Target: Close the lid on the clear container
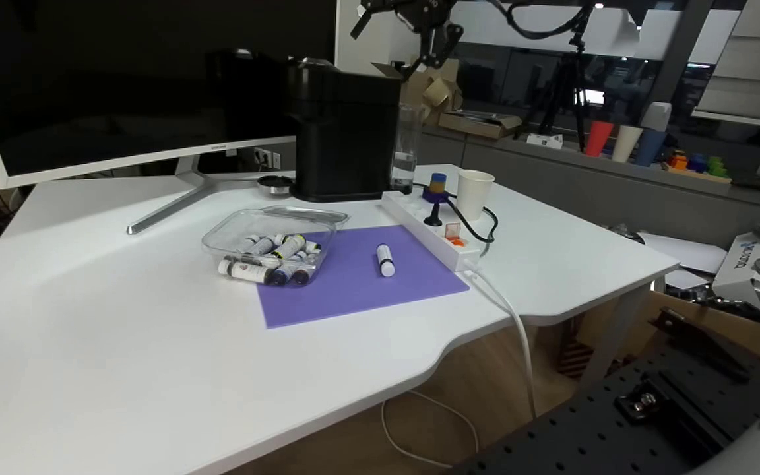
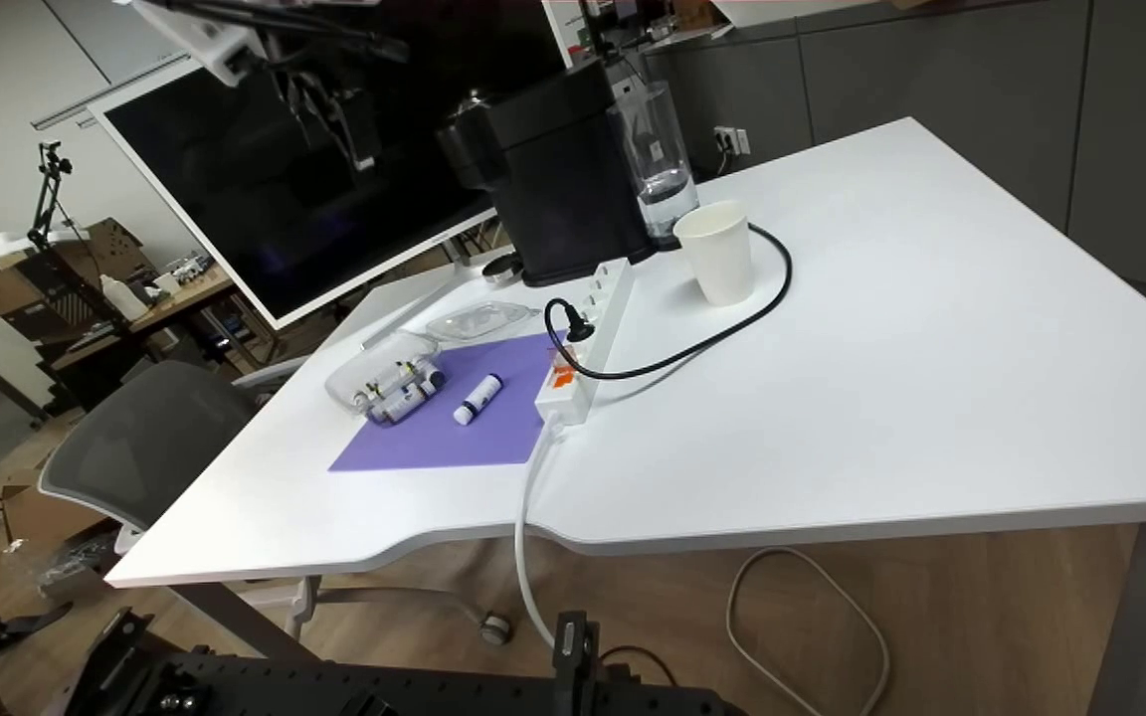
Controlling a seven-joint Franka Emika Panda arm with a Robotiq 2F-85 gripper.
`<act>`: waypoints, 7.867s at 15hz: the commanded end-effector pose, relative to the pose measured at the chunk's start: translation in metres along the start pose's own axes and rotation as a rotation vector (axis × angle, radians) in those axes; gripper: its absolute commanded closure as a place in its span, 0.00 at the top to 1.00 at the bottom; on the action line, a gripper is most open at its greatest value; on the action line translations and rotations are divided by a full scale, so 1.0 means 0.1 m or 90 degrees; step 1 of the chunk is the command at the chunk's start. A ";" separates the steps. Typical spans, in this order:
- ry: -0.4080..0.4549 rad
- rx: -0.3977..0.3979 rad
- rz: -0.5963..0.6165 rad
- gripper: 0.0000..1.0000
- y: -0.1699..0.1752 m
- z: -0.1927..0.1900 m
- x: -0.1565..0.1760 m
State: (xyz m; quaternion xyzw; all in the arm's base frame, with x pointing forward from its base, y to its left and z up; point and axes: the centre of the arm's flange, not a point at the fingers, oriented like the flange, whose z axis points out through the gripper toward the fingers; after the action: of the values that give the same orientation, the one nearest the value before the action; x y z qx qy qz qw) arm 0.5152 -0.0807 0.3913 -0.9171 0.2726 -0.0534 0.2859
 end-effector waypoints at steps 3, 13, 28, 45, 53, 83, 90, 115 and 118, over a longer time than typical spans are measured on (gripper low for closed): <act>-0.017 0.007 0.006 1.00 0.04 0.24 0.08; -0.027 0.041 0.119 1.00 0.47 0.67 0.50; -0.117 0.008 0.160 1.00 0.78 2.32 1.27; -0.107 -0.017 0.157 1.00 1.08 2.64 1.08; -0.054 -0.047 0.036 1.00 1.00 2.81 1.13; 0.062 0.145 -0.279 1.00 0.31 2.37 0.42; 0.049 0.113 -0.372 1.00 0.06 2.18 -0.12; -0.358 -0.174 -0.555 1.00 -0.15 2.08 -0.58; -0.333 -0.240 -0.500 1.00 -0.22 2.09 -0.66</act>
State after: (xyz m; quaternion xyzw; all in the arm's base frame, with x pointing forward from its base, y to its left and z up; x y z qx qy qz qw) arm 0.5207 0.0623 0.2166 -0.9557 -0.2129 0.1136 0.1688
